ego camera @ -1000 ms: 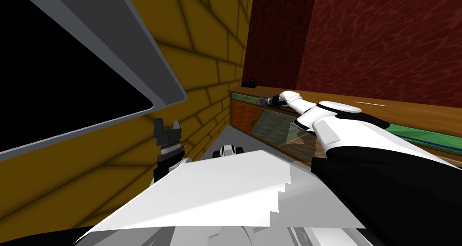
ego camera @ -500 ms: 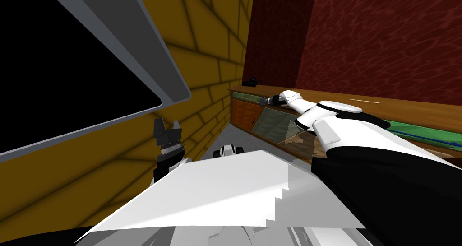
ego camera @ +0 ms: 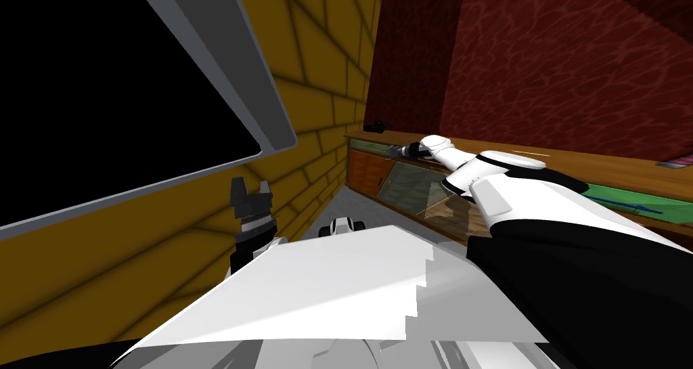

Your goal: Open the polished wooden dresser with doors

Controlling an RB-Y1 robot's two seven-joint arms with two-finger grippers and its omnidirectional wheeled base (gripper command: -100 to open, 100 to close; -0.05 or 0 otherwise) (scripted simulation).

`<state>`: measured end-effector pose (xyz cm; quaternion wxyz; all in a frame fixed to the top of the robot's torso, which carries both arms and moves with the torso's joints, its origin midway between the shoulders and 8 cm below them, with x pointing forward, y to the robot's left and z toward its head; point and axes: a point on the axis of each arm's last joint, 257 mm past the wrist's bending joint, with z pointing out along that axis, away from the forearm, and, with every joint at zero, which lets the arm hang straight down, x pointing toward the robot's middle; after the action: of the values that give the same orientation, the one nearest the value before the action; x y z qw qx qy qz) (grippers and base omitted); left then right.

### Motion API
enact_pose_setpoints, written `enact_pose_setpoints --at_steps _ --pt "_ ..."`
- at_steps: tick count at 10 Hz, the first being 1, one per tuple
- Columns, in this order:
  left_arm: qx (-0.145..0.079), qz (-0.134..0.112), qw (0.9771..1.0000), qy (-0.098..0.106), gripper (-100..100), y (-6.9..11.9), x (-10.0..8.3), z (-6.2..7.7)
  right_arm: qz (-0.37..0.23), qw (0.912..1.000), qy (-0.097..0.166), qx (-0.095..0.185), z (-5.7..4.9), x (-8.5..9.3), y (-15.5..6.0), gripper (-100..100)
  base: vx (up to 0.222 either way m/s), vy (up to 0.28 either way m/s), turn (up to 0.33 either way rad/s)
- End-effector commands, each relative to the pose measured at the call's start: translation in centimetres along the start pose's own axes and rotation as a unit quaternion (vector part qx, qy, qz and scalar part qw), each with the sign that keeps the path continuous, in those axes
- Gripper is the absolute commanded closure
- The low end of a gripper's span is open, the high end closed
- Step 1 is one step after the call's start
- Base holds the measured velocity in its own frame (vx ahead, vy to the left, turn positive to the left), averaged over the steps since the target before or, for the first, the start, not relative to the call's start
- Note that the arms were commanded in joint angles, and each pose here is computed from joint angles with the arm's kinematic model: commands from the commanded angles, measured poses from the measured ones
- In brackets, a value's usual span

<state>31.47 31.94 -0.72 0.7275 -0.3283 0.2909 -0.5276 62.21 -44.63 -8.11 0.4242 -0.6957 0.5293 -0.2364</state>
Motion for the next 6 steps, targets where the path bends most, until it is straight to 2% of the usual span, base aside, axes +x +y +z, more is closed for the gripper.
enact_pose_setpoints --at_steps 1,4,5,6 --pt "0.000 0.000 1.0000 0.000 0 0.0 0.0 0.0 0.002 1.0000 0.004 -0.001 -0.2 0.3 0.2 -100 0.141 -0.128 0.021" --pt "0.000 0.000 1.0000 0.000 0 0.0 0.0 0.0 0.003 1.0000 0.006 -0.002 -0.3 0.6 0.2 -100 0.125 -0.087 0.018" --pt "0.000 0.000 1.0000 0.000 0 0.0 0.0 0.0 0.007 0.9999 0.009 0.000 0.8 0.5 1.1 -100 0.068 -0.026 0.060" --pt "0.000 0.000 1.0000 0.000 0 0.0 0.0 0.0 0.006 1.0000 0.007 -0.002 0.4 0.5 0.7 -100 0.041 -0.015 0.024"
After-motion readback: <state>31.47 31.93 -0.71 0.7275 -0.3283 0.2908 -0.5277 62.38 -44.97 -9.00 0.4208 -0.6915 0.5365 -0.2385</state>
